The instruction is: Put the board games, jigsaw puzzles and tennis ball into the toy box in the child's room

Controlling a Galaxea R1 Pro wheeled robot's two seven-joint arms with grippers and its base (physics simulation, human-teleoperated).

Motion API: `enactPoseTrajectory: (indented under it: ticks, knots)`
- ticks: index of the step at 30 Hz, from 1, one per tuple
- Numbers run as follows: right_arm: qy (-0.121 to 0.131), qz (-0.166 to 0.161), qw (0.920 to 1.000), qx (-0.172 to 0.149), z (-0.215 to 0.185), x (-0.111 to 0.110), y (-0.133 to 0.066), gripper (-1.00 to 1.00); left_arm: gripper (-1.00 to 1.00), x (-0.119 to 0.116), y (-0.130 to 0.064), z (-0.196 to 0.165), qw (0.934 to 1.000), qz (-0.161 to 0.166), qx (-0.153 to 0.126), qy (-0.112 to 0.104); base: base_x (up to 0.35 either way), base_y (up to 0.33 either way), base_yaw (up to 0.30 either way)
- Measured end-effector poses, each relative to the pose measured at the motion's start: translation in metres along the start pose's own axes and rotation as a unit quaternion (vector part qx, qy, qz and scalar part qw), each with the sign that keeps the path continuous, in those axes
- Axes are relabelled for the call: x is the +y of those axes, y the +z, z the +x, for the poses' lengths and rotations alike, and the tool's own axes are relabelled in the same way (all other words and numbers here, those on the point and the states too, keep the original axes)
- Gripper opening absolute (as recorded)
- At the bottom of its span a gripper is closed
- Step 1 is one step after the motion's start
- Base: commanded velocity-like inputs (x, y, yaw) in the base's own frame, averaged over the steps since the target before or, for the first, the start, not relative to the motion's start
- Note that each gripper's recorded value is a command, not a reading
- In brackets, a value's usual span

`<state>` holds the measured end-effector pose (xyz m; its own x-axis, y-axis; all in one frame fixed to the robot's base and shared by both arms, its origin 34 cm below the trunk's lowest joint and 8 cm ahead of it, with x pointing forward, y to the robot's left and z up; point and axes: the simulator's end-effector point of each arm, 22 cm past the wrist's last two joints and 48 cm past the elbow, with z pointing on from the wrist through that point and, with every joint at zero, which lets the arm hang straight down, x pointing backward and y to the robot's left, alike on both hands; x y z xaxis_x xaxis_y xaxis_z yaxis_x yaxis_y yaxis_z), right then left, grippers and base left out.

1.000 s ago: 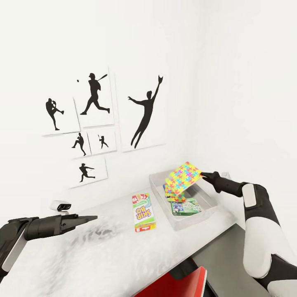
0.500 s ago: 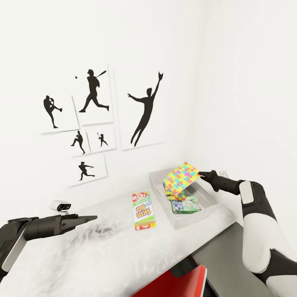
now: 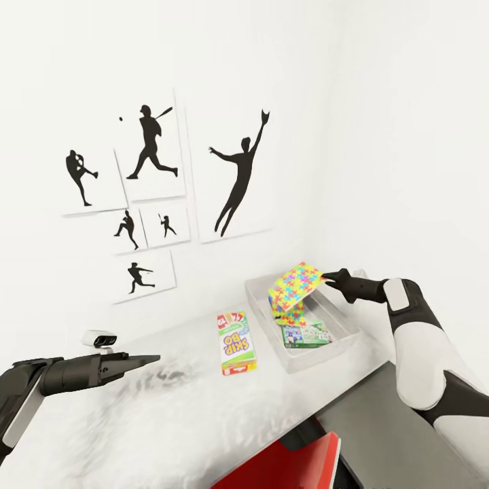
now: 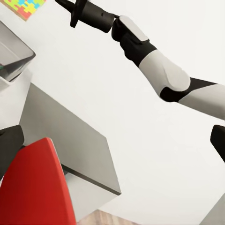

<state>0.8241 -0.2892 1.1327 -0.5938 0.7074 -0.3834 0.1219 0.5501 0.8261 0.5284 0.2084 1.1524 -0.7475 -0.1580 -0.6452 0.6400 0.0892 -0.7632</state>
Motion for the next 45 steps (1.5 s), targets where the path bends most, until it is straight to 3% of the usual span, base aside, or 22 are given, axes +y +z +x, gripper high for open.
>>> enactPoseTrajectory:
  ticks: [17, 45]
  knots:
    - [-0.005, 0.026, 0.9994, -0.024, -0.009, -0.022, 0.010, -1.00, 1.00, 0.012, 0.000, 0.004, 0.9999, -0.003, 0.001, -0.013, 0.000, 0.000, 0.000]
    - [-0.004, 0.045, 0.9984, -0.033, -0.008, -0.052, 0.027, -1.00, 1.00, 0.031, -0.002, 0.012, 0.9993, -0.010, 0.004, -0.036, 0.000, 0.000, 0.000]
